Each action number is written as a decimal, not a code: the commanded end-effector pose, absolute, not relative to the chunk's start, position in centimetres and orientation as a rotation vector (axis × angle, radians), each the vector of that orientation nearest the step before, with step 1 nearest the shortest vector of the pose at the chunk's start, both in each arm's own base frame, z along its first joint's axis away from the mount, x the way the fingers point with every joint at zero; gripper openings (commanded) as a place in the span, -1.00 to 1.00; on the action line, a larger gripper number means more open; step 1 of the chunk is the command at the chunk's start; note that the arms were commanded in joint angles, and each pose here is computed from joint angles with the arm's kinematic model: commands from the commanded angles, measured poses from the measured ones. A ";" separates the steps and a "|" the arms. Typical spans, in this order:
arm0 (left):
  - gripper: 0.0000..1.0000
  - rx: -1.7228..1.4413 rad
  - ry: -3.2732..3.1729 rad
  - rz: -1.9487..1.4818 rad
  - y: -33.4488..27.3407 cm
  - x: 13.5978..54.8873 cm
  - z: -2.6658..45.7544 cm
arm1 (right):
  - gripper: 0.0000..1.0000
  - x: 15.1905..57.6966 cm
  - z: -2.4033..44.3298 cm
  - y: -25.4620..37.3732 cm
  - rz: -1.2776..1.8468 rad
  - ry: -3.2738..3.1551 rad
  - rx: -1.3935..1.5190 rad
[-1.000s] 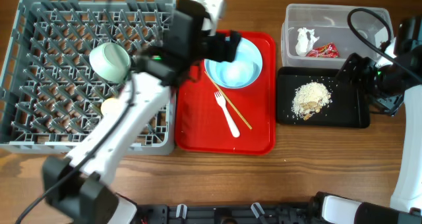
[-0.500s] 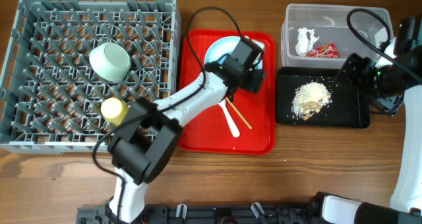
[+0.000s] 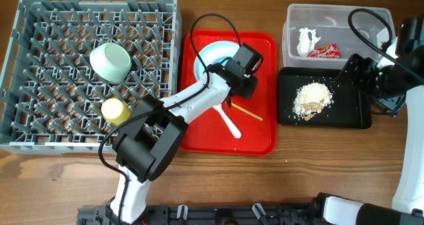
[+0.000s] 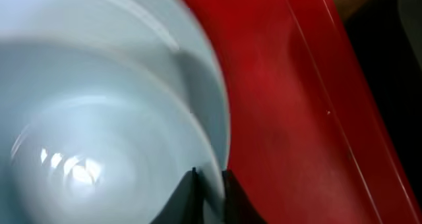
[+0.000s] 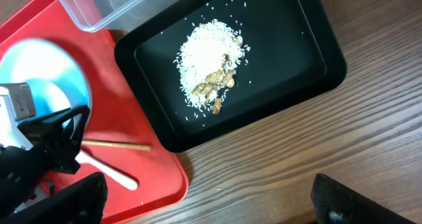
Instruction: Sort waste into correct bins and load items into the dishwasher rack
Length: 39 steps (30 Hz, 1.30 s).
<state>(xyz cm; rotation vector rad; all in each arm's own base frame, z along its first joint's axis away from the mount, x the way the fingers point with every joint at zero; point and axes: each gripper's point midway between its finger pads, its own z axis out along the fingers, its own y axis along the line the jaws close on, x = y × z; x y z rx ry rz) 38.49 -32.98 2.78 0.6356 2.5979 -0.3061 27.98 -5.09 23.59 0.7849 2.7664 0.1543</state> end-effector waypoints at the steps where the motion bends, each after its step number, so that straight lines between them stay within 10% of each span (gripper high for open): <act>1: -0.88 0.635 2.609 -0.299 -32.8 38.2 2.9 | 0.99 27.8 24.1 -5.4 0.126 2.752 0.765; 24: -0.92 0.401 2.263 -0.786 -24.3 41.8 24.3 | 0.99 27.8 24.1 -5.4 0.126 2.753 0.764; 39: -0.92 0.145 2.087 -1.371 -11.0 46.3 26.3 | 0.99 27.8 24.1 -5.4 0.126 2.754 0.764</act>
